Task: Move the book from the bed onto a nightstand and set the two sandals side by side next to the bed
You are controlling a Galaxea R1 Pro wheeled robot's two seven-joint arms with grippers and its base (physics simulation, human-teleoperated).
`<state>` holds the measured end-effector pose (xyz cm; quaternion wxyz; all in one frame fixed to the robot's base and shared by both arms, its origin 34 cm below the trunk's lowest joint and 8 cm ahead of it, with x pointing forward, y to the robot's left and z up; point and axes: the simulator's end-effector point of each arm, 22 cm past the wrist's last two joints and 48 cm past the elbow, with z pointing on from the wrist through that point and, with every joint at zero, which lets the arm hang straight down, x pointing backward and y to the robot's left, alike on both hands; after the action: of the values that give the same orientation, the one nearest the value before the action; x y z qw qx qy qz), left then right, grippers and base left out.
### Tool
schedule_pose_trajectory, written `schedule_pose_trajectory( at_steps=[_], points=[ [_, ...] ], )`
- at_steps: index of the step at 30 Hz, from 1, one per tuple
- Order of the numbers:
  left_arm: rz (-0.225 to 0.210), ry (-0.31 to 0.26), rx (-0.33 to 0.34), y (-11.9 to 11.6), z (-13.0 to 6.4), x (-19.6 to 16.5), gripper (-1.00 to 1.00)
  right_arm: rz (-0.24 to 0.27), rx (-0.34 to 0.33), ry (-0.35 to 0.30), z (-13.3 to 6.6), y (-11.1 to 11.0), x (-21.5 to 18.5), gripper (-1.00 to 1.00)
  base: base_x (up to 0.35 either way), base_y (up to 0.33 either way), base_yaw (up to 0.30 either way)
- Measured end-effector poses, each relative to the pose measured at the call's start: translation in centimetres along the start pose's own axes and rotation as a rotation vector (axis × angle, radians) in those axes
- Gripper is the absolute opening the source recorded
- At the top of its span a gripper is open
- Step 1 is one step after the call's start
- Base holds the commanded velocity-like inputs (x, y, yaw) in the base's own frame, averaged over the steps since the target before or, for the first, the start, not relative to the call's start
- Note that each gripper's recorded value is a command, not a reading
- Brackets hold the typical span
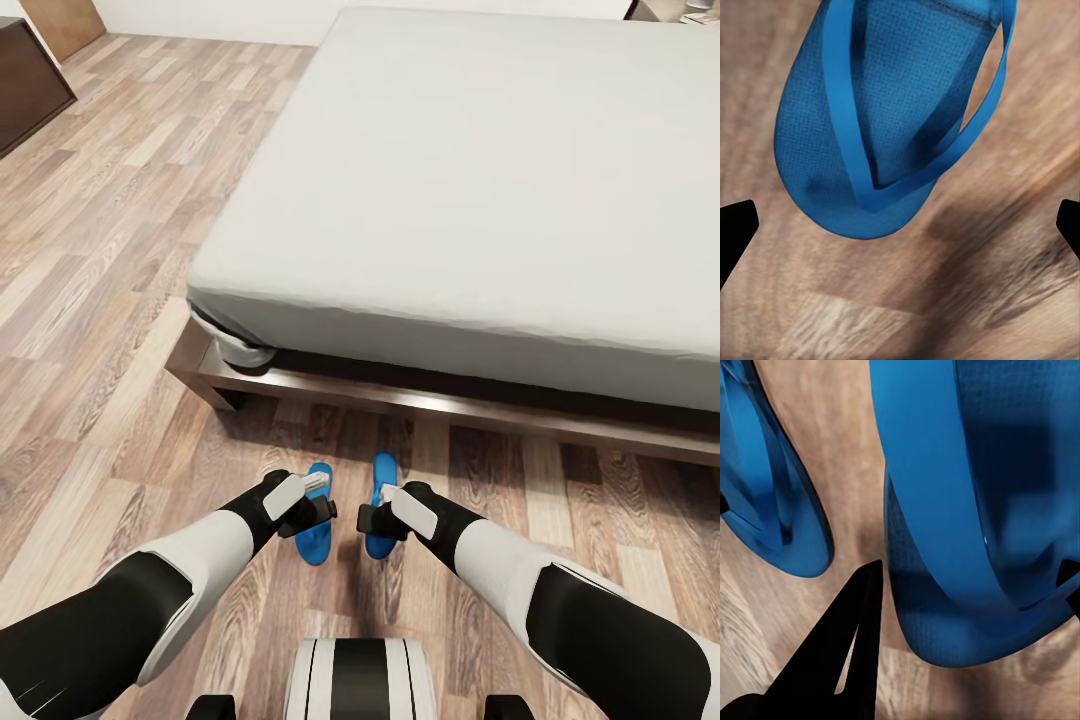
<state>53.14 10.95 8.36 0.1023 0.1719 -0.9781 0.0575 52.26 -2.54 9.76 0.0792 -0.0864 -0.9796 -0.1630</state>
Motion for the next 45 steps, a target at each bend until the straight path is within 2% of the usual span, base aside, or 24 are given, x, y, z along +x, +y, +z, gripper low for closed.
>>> schedule_pose_trajectory(
  at_steps=[45],
  points=[
    [-0.002,-0.002,-0.002,0.14,0.0,-0.1,1.0,0.006,0.011,0.009,0.04,-0.43,0.2,-1.0,0.0,0.048,0.0]
  ],
)
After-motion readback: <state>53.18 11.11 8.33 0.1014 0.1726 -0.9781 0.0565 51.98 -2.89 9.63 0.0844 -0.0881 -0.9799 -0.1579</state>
